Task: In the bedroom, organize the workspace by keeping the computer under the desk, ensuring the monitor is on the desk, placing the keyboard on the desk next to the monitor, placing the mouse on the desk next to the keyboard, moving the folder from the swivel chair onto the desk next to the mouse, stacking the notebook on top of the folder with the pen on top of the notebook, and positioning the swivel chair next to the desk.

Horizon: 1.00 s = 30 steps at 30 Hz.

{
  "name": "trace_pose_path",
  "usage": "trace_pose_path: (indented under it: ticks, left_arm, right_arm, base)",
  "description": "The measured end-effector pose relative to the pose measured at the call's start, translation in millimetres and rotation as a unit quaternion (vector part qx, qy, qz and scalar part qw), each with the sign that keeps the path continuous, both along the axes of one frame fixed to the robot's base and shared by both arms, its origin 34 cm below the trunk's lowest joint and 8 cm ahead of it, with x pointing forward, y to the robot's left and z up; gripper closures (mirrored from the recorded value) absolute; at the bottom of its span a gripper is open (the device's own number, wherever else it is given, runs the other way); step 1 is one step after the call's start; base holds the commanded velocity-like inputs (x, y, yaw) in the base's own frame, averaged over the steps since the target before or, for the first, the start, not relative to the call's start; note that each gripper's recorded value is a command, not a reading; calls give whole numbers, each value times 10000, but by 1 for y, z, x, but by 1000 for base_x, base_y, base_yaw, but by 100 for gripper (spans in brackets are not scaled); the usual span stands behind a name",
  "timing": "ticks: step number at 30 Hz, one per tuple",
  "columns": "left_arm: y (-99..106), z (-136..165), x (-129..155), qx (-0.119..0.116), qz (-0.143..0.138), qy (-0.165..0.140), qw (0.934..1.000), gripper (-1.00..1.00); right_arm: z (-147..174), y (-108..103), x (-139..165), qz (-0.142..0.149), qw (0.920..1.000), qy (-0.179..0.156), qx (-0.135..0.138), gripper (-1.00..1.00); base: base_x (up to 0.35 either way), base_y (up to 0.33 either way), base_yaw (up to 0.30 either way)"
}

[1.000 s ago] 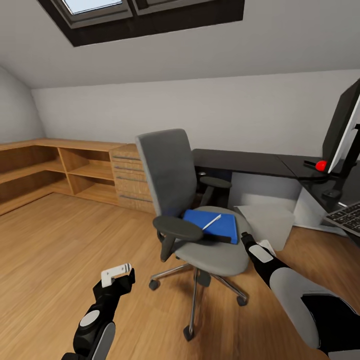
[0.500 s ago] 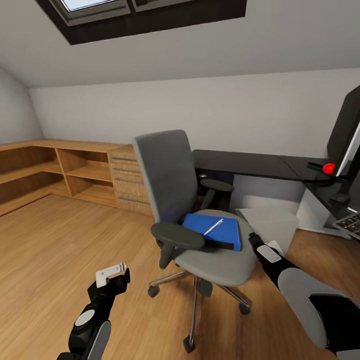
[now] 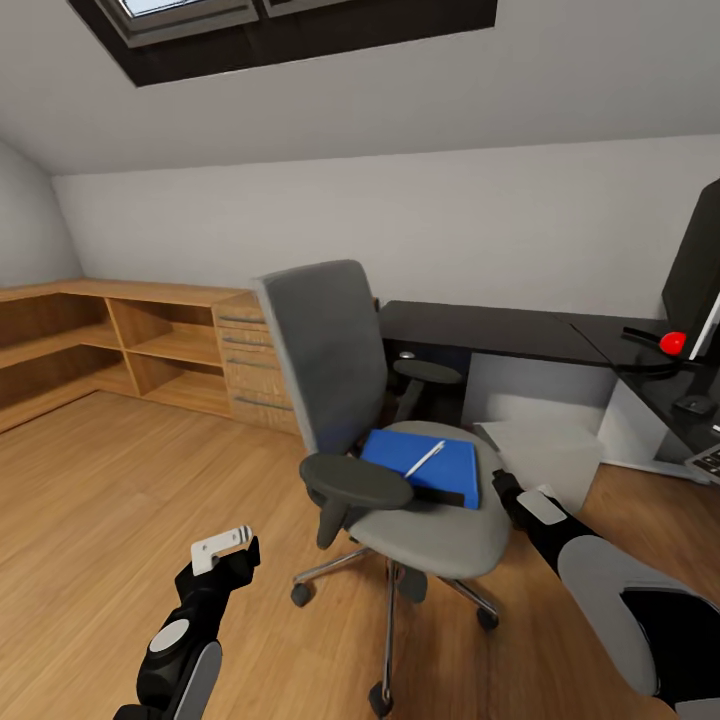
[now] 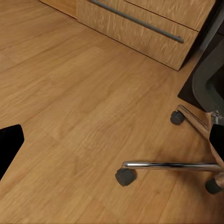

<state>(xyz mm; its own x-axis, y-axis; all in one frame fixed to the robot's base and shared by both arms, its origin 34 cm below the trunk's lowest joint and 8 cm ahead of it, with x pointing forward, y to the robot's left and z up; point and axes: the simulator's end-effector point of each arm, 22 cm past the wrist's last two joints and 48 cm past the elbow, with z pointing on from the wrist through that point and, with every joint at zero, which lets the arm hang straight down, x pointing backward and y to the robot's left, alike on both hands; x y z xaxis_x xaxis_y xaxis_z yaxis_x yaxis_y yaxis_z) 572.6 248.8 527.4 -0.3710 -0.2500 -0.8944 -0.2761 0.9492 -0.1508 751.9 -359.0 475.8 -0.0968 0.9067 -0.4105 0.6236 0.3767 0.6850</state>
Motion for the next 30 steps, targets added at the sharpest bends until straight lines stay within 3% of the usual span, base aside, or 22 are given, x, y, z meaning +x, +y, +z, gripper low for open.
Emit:
trace_pose_path:
  ticks: [6, 22, 30]
  left_arm:
    - [0, 0, 0, -3, -2, -1, 10000, -100]
    - [0, 0, 0, -2, -2, -1, 10000, -100]
    - [0, 0, 0, -4, 2, 1, 10000, -100]
  right_arm:
    - [-2, -3, -2, -97, 9997, 14, 232, -100]
    - [-1, -2, -1, -110, 9995, -13, 279, -100]
    - [-1, -2, -1, -105, 9996, -5, 264, -100]
  base:
    - [1, 0, 0]
    - [0, 0, 1]
    - [0, 0, 187]
